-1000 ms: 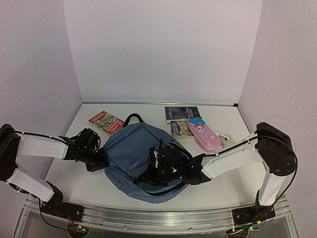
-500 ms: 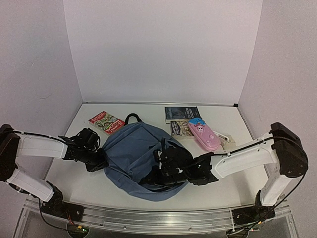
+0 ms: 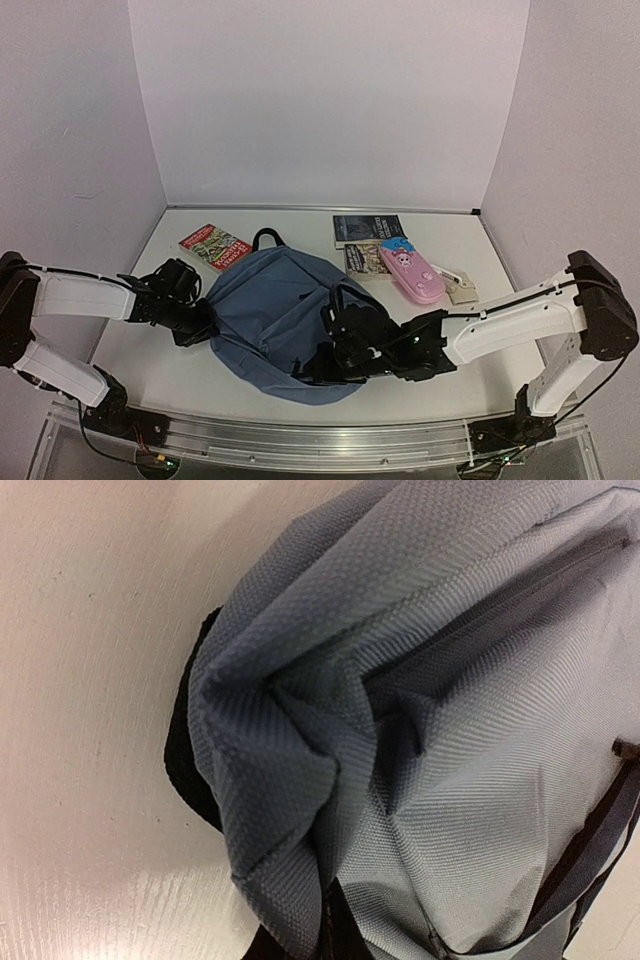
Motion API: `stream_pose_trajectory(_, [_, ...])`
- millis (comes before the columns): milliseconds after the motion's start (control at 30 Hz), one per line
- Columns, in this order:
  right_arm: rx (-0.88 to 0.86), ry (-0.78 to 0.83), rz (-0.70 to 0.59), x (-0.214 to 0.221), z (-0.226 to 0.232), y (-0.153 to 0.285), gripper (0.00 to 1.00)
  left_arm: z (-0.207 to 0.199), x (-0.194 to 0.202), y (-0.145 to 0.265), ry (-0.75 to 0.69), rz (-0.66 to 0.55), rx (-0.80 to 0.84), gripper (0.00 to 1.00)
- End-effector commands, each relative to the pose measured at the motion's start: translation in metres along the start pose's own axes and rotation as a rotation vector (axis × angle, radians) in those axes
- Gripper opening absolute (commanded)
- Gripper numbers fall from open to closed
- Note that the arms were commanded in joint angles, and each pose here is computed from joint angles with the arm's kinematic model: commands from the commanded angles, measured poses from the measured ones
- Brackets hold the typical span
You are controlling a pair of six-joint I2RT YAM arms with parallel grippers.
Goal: Pack the student bag
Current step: Unzip the student bag at the center of the board.
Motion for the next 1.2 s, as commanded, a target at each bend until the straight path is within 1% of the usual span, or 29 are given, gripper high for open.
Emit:
stream_pose_trajectory(0, [0.036, 0.054, -0.058, -0.005, -0.003, 0.025, 0.00, 0.027, -0.004, 0.004, 0.031, -0.049, -0.102, 0.00])
stream_pose_trajectory(367, [0.140, 0.067, -0.078, -0.001, -0.031, 0.039, 0.00, 0.033, -0.001, 0.005, 0.024, -0.044, -0.116, 0.00])
stream_pose_trajectory(500, [0.129, 0.072, -0.101, -0.006, -0.025, 0.045, 0.00, 0.021, -0.003, 0.005, -0.037, -0.038, -0.059, 0.00])
stream_pose_trajectory(567, [0.114, 0.084, -0.113, -0.010, -0.016, 0.045, 0.00, 0.008, -0.006, 0.006, -0.091, -0.028, -0.014, 0.08])
stream_pose_trajectory(633, [0.099, 0.099, -0.131, -0.015, -0.004, 0.044, 0.00, 0.000, -0.010, 0.011, -0.134, -0.032, -0.010, 0.27])
stream_pose_trajectory(700, [0.083, 0.111, -0.152, -0.022, 0.008, 0.045, 0.00, 0.000, -0.016, 0.018, -0.169, -0.054, -0.053, 0.46])
stream_pose_trajectory(800, [0.073, 0.131, -0.171, -0.028, 0.019, 0.043, 0.00, -0.004, -0.031, 0.038, -0.196, -0.129, -0.097, 0.66])
stream_pose_trajectory(833, [0.071, 0.143, -0.173, -0.029, 0.023, 0.041, 0.00, -0.006, -0.034, 0.045, -0.202, -0.150, -0.093, 0.69])
stream_pose_trajectory(900, [0.074, 0.172, -0.170, -0.029, 0.028, 0.035, 0.00, -0.015, -0.038, 0.056, -0.218, -0.183, -0.054, 0.73])
stream_pose_trajectory(1067, [0.069, 0.233, -0.150, -0.028, 0.043, 0.015, 0.00, -0.039, -0.032, 0.065, -0.259, -0.196, 0.116, 0.75])
stream_pose_trajectory(1133, [0.059, 0.244, -0.134, -0.027, 0.050, 0.006, 0.05, -0.048, -0.028, 0.066, -0.265, -0.201, 0.192, 0.76])
stream_pose_trajectory(1167, [0.049, 0.249, -0.123, -0.025, 0.054, 0.002, 0.13, -0.052, -0.025, 0.067, -0.265, -0.202, 0.233, 0.76])
Point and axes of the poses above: each gripper's point midway between its finger pads, its own y axis back along the fingers, its own z axis along the line the jaws close on, x = y × z, the point moved 2 cm from there along y, back along the fingers, and after that the axes turned 8 degrees about -y, right-handed, at the moved point
